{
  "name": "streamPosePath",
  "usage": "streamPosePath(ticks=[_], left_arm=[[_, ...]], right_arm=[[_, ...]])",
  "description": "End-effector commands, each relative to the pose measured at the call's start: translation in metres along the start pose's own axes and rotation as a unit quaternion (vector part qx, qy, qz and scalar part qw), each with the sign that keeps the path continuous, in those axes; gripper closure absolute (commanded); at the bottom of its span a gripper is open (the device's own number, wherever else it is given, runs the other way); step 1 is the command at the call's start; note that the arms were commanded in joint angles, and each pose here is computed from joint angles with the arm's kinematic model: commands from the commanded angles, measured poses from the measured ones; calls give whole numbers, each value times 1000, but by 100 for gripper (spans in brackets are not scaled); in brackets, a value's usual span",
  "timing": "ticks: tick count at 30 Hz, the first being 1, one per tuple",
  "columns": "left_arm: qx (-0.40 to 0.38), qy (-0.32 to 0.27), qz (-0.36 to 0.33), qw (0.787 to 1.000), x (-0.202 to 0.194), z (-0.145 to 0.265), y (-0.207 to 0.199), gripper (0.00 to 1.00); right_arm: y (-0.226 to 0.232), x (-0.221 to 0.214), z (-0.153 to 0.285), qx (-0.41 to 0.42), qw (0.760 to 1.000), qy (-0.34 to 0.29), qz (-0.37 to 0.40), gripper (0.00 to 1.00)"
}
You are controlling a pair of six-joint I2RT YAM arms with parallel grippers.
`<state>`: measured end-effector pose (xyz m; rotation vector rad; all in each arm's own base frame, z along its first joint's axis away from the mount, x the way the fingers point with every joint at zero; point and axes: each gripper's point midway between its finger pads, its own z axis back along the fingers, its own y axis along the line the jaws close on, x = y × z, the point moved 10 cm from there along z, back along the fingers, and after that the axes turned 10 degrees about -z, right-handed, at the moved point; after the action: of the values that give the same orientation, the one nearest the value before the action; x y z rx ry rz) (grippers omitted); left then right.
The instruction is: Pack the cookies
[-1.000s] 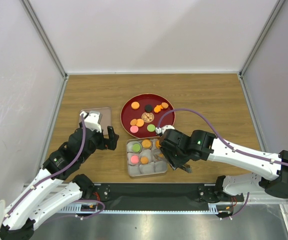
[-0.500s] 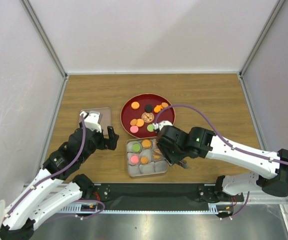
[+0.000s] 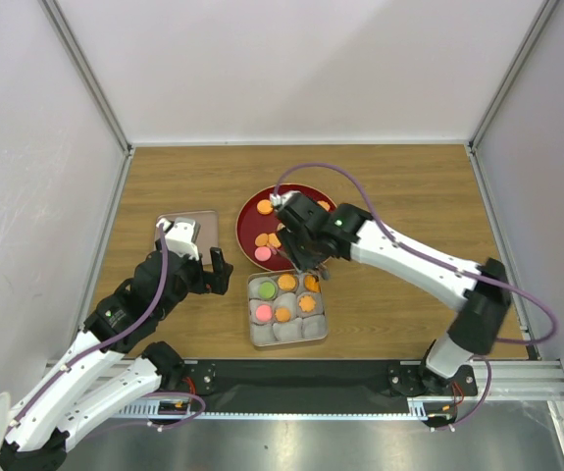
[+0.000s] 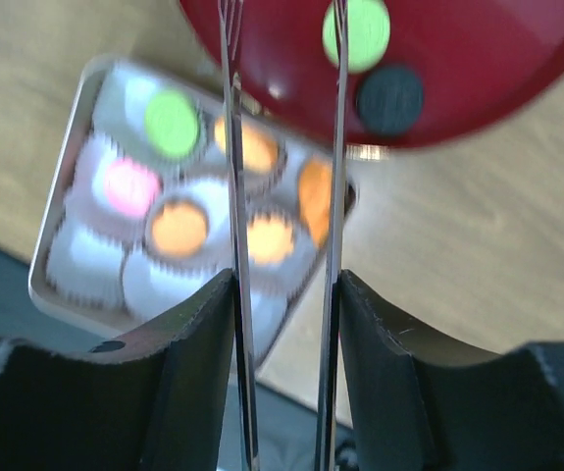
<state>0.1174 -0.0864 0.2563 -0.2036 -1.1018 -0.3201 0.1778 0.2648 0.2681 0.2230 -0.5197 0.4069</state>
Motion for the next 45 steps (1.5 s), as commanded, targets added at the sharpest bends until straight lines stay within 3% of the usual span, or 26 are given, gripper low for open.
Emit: streamPosePath(ticks=[1,7,27,45], left_arm=[[-3,-15,5,1000,7,2,-2,0],[-4,-15,5,1000,7,2,-2,0],[-3,-15,5,1000,7,2,-2,0],[-6,-15,5,1000,7,2,-2,0]], right_arm=[[8,32,-13,7,999,-31,22,50],[13,45,-41,-19,999,-9,40,48],[1,47,-75,-41,998,17,36,47],[-11,51,-80,-36,999,15,8,49]])
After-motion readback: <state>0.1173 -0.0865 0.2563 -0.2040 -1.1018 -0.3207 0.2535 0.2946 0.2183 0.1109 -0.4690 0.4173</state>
